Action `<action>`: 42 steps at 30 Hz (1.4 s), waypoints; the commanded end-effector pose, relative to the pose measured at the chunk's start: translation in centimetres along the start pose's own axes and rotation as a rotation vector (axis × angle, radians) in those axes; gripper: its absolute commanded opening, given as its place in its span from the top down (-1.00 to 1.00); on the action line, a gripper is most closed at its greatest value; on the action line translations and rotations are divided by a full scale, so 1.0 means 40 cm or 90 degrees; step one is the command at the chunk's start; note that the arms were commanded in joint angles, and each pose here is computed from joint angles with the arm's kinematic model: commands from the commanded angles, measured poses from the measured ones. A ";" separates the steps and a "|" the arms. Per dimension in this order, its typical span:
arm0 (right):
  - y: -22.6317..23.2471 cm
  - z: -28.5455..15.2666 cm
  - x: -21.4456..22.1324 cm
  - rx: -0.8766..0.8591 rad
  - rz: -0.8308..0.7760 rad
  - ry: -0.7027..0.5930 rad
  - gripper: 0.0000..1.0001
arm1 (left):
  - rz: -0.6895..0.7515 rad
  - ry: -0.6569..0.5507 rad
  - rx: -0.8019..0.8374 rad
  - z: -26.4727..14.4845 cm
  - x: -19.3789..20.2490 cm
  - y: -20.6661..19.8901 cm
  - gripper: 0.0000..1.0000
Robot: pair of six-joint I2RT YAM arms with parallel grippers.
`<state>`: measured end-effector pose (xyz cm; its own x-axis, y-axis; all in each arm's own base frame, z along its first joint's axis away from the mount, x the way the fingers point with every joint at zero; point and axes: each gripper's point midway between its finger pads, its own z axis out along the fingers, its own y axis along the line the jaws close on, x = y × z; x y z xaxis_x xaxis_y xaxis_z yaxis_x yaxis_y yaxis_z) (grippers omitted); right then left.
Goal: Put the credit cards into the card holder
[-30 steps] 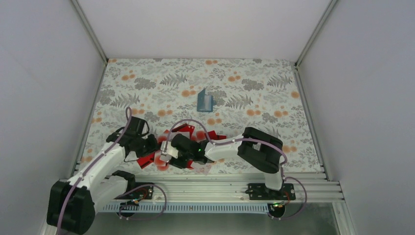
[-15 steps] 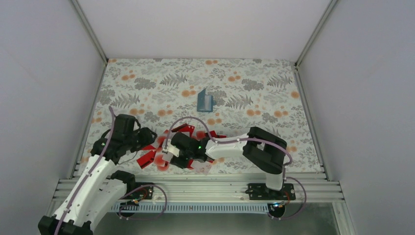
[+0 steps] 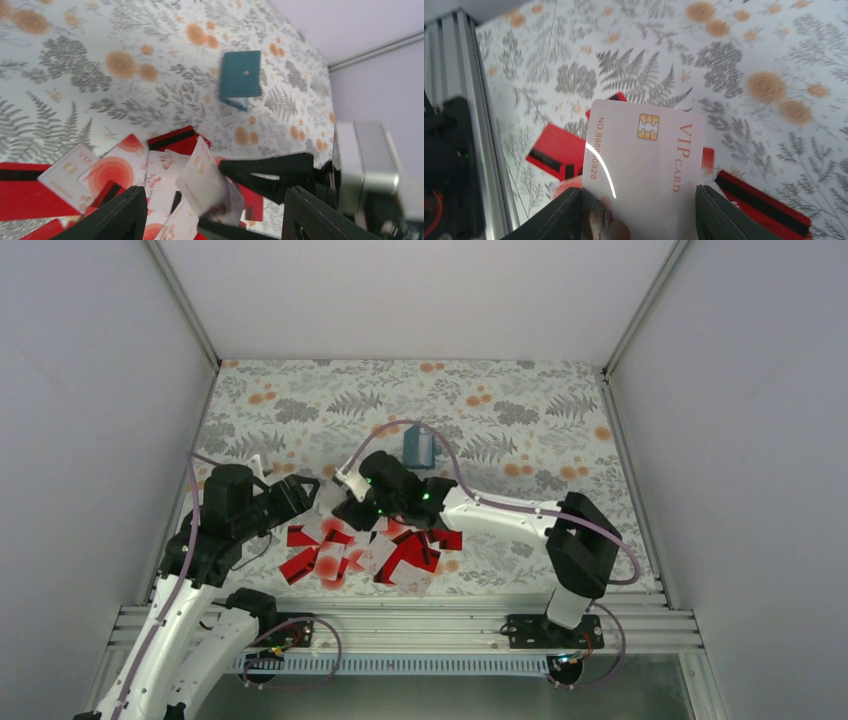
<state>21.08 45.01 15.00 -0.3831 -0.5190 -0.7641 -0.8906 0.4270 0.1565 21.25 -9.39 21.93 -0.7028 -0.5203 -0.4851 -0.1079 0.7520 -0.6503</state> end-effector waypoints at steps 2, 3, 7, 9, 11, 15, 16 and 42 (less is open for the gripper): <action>-0.049 -0.082 -0.123 0.006 0.107 -0.056 0.17 | 0.040 -0.027 0.126 -0.028 -0.042 -0.117 -0.39; -0.058 -0.093 -0.135 0.007 0.122 -0.063 0.17 | 0.045 -0.029 0.137 -0.028 -0.046 -0.126 -0.39; -0.079 -0.120 -0.167 -0.010 0.179 -0.082 0.15 | 0.052 -0.032 0.177 -0.024 -0.055 -0.160 -0.36; -0.078 -0.162 -0.204 -0.025 0.193 -0.111 0.15 | 0.058 -0.029 0.203 -0.018 -0.060 -0.181 -0.34; -0.080 -0.179 -0.223 -0.037 0.204 -0.124 0.15 | 0.061 -0.027 0.218 -0.010 -0.068 -0.197 -0.31; -0.081 -0.214 -0.259 -0.060 0.214 -0.152 0.15 | 0.059 -0.022 0.233 0.012 -0.085 -0.218 -0.22; -0.083 -0.222 -0.266 -0.062 0.216 -0.157 0.15 | 0.058 -0.019 0.232 0.020 -0.088 -0.221 -0.19; -0.099 -0.246 -0.326 -0.065 0.235 -0.193 0.15 | 0.028 0.028 0.287 0.085 -0.100 -0.269 0.68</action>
<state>26.58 42.31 27.98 -0.6294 -0.1509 -0.7623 -0.7182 0.4875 0.4965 27.71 -16.17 28.42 -0.7127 -0.4806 -0.5110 0.2158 0.5429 -0.8116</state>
